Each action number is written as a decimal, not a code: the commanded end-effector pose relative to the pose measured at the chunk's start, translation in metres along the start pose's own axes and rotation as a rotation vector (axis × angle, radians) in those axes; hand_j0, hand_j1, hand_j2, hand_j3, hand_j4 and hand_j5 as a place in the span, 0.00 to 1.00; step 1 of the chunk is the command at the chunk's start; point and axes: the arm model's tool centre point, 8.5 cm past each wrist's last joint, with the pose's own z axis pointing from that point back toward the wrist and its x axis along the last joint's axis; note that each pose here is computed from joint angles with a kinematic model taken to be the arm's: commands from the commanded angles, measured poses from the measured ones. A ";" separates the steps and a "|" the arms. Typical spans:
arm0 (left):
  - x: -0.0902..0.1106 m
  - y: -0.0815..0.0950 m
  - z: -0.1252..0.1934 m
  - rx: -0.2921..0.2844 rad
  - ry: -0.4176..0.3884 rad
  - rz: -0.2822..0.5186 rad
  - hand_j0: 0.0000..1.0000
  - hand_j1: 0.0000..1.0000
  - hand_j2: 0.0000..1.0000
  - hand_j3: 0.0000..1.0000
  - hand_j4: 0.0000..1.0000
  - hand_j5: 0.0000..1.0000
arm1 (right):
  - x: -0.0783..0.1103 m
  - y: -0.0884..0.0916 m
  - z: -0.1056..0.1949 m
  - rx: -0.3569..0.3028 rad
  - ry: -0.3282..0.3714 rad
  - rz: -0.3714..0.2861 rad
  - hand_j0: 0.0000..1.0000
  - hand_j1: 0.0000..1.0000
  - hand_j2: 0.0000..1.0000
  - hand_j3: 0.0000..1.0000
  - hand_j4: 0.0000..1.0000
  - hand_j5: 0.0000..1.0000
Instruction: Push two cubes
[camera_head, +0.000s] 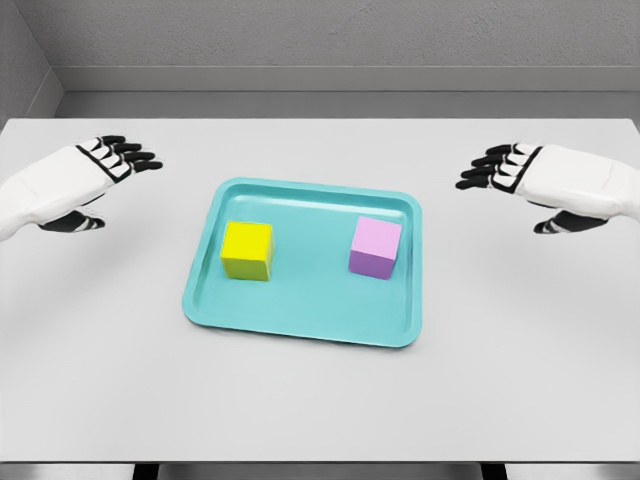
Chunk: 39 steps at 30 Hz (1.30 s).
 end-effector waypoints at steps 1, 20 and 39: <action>-0.007 0.004 0.008 -0.034 0.013 -0.021 1.00 1.00 1.00 1.00 1.00 1.00 | -0.003 0.005 -0.001 0.009 0.009 -0.010 1.00 1.00 1.00 1.00 1.00 1.00; 0.008 -0.030 0.002 -0.320 -0.041 -0.034 0.70 0.70 0.70 0.70 0.70 0.70 | -0.032 0.022 -0.080 0.313 0.062 0.118 0.72 0.72 0.72 0.72 0.72 0.72; 0.043 -0.015 -0.058 -0.287 -0.190 -0.072 0.70 0.70 0.70 0.70 0.70 0.70 | 0.005 0.036 -0.111 0.302 -0.049 0.136 0.69 0.69 0.69 0.69 0.69 0.69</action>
